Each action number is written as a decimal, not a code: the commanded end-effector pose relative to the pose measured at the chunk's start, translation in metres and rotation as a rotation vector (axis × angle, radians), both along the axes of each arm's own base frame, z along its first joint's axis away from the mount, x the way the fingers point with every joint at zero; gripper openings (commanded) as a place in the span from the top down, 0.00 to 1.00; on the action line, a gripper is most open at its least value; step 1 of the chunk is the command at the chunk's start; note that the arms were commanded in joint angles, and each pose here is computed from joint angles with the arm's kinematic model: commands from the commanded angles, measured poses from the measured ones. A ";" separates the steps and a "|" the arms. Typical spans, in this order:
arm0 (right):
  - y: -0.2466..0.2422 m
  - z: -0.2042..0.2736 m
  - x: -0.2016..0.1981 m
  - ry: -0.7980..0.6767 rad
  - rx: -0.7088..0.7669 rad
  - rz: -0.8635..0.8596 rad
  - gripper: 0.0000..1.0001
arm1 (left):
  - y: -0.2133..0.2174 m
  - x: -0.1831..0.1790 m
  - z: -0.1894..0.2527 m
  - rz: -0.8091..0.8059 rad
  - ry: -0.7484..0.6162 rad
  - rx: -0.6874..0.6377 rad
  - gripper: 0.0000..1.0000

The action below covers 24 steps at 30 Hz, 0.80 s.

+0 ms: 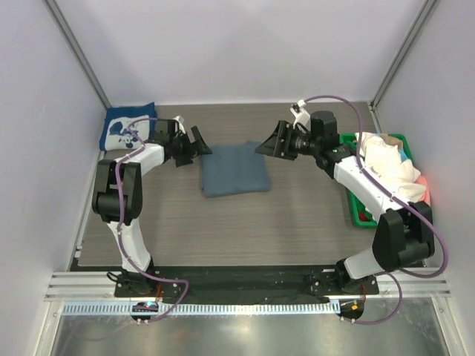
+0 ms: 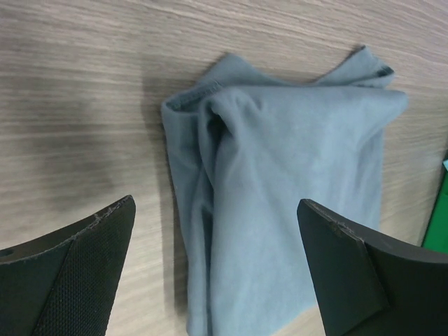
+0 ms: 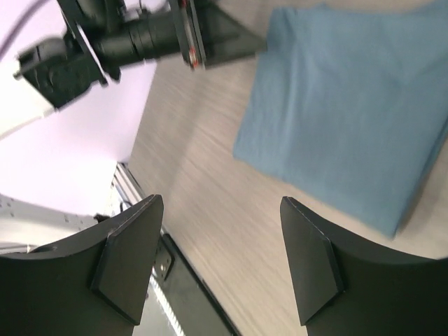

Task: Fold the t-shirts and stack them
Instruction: Neatly place the folded tshirt to the corner

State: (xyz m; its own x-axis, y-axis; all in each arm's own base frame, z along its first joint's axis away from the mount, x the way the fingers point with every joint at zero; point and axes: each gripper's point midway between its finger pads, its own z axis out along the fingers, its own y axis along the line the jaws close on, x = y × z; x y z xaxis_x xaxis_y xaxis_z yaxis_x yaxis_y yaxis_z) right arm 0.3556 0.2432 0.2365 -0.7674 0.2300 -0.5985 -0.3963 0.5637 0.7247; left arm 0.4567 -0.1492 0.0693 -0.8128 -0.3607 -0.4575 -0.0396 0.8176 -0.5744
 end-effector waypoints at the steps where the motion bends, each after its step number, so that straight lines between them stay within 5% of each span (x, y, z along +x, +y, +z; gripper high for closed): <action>1: -0.007 -0.010 -0.025 0.019 -0.028 0.014 0.26 | -0.004 0.023 0.011 0.010 -0.088 -0.038 0.02; 12: -0.007 0.002 -0.050 0.000 -0.017 0.054 0.25 | -0.030 0.028 -0.045 0.020 0.041 -0.078 0.12; 15: -0.008 0.004 -0.050 -0.011 -0.021 0.051 0.25 | -0.037 0.021 -0.059 0.004 0.096 -0.102 0.24; 18: -0.009 -0.003 -0.051 -0.007 -0.034 0.050 0.25 | -0.039 0.021 -0.058 -0.005 0.097 -0.106 0.42; 19: -0.009 -0.005 -0.052 -0.001 -0.034 0.053 0.25 | -0.040 0.021 -0.058 -0.008 0.097 -0.107 0.60; 21: -0.009 -0.006 -0.053 0.004 -0.034 0.055 0.25 | -0.041 0.022 -0.056 -0.019 0.094 -0.115 0.79; 22: -0.009 -0.006 -0.053 0.000 -0.035 0.055 0.25 | -0.041 0.020 -0.055 -0.032 0.100 -0.108 0.99; 24: -0.010 -0.003 -0.054 -0.008 -0.033 0.054 0.25 | -0.040 0.022 -0.045 -0.052 0.105 -0.083 1.00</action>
State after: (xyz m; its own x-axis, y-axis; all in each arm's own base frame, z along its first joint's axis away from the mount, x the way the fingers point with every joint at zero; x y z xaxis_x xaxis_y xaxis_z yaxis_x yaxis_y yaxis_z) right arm 0.3066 0.2323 0.2163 -0.8081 0.1742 -0.5627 -0.3750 0.5845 0.7195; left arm 0.4916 -0.1861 0.0297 -0.8291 -0.4081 -0.3822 -0.0600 0.7445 -0.6649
